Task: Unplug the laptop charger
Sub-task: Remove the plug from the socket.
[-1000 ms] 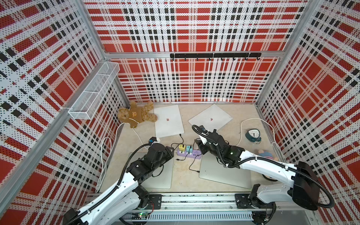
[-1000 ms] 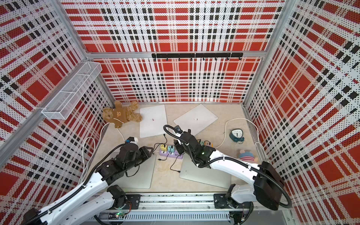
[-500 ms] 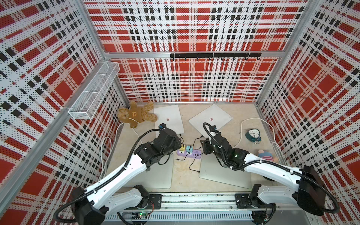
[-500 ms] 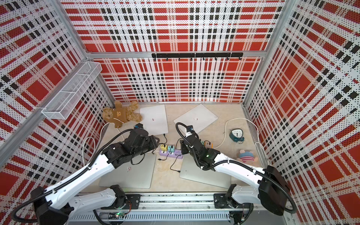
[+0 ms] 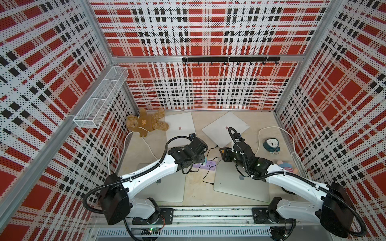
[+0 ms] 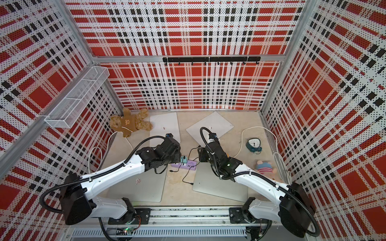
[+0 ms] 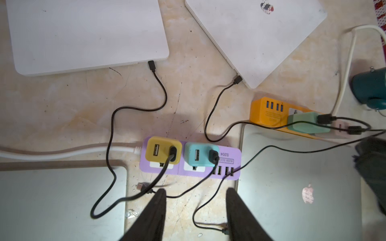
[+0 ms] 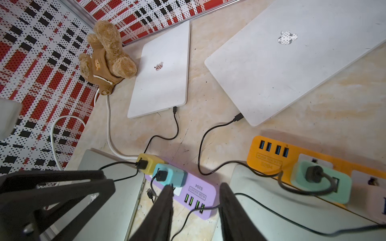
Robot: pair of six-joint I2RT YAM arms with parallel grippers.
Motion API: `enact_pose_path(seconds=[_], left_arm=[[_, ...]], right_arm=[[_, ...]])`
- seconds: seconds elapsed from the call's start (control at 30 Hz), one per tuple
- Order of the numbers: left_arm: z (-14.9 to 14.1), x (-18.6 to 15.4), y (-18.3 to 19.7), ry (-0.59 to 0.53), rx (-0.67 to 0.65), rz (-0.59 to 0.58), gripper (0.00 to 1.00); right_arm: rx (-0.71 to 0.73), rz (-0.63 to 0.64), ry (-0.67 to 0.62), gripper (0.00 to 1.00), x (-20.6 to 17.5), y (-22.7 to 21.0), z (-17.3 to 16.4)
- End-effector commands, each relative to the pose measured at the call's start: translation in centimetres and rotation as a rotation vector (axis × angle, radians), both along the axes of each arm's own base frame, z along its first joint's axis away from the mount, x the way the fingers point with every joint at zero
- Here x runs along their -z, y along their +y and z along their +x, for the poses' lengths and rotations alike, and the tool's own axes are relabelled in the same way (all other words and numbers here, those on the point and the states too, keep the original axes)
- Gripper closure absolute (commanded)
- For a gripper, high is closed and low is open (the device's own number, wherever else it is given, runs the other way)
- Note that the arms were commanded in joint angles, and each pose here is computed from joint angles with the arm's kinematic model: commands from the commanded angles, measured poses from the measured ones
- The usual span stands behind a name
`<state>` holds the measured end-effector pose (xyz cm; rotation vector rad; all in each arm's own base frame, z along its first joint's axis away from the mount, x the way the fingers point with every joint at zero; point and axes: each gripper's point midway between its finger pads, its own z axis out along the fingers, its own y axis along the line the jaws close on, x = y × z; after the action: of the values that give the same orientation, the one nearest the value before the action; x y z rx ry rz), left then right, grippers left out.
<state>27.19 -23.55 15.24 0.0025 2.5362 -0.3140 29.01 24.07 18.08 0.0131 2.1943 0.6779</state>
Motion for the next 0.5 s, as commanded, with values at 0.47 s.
enact_pose_path(seconds=[0.47], left_arm=[[0.9, 2.7, -3.3, 0.039, 0.108, 0.024, 0.44]], right_arm=[[0.007, 0.019, 0.025, 0.61, -0.3, -0.1, 0.1]])
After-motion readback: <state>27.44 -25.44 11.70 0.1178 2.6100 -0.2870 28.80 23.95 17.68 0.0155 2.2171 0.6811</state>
